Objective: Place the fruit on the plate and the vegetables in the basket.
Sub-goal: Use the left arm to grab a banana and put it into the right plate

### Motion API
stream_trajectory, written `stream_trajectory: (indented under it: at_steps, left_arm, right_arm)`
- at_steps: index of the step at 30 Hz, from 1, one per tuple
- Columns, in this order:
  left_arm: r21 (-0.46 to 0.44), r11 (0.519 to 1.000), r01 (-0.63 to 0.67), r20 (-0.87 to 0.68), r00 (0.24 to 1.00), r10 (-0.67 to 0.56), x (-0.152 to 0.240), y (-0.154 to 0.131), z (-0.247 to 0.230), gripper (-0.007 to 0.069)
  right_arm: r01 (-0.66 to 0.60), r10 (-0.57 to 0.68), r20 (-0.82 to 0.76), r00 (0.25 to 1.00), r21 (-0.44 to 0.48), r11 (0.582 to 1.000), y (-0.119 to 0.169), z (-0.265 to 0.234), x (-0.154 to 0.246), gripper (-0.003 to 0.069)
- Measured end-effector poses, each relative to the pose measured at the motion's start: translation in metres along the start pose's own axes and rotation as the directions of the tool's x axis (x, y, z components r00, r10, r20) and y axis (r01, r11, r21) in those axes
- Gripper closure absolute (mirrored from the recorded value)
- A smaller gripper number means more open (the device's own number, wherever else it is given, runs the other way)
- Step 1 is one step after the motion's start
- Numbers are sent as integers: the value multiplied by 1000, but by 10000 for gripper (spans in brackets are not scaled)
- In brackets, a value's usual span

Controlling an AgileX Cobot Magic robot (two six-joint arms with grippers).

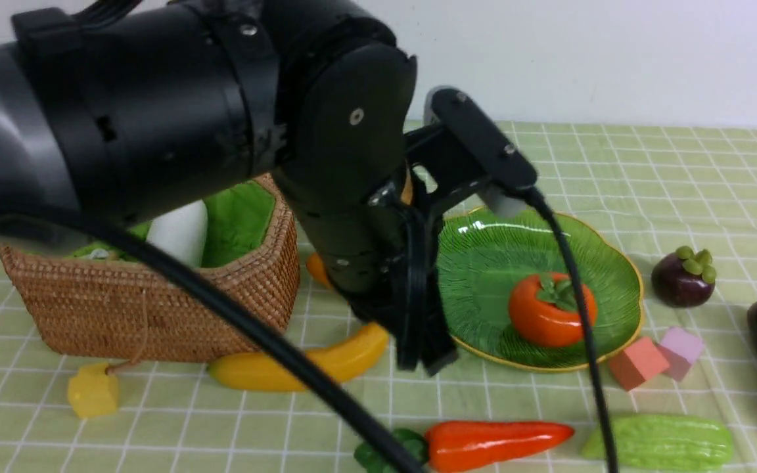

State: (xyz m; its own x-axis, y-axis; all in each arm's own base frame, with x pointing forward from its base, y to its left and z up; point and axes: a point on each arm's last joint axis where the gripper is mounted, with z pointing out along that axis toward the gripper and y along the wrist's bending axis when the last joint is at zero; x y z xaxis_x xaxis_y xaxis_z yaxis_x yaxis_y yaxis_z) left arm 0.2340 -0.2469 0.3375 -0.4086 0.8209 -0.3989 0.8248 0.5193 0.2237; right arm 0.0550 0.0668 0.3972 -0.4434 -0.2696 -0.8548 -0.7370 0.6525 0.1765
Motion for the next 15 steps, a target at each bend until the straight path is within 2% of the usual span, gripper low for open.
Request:
stream_trajectory:
  at_steps: [3,5,8,9,12,14,15]
  left_arm:
    - [2,999,-42,-128,991,42,27,-7,25,638]
    - [3,998,-66,-145,987,66,36,-10,40,632]
    - [-7,997,-76,-114,991,75,42,-9,56,563]
    - [-9,997,-75,-110,991,73,42,-9,56,563]
    - [-42,999,-34,-41,999,33,42,8,62,374]
    - [-54,998,-22,-25,999,21,42,14,62,305]
    - [-65,998,-10,-11,1000,10,44,22,64,220]
  right_arm:
    - [109,-104,53,993,-95,989,9,-1,-4,461]
    - [166,-157,79,984,-131,977,13,-1,-5,459]
    - [193,-177,105,978,-160,968,16,-2,-7,459]
    - [195,-180,106,978,-160,968,16,-2,-7,458]
    - [204,-189,103,977,-166,965,17,-2,-6,454]
    - [206,-191,102,976,-168,964,17,-2,-6,452]
    - [206,-192,99,977,-171,963,17,-2,-6,449]
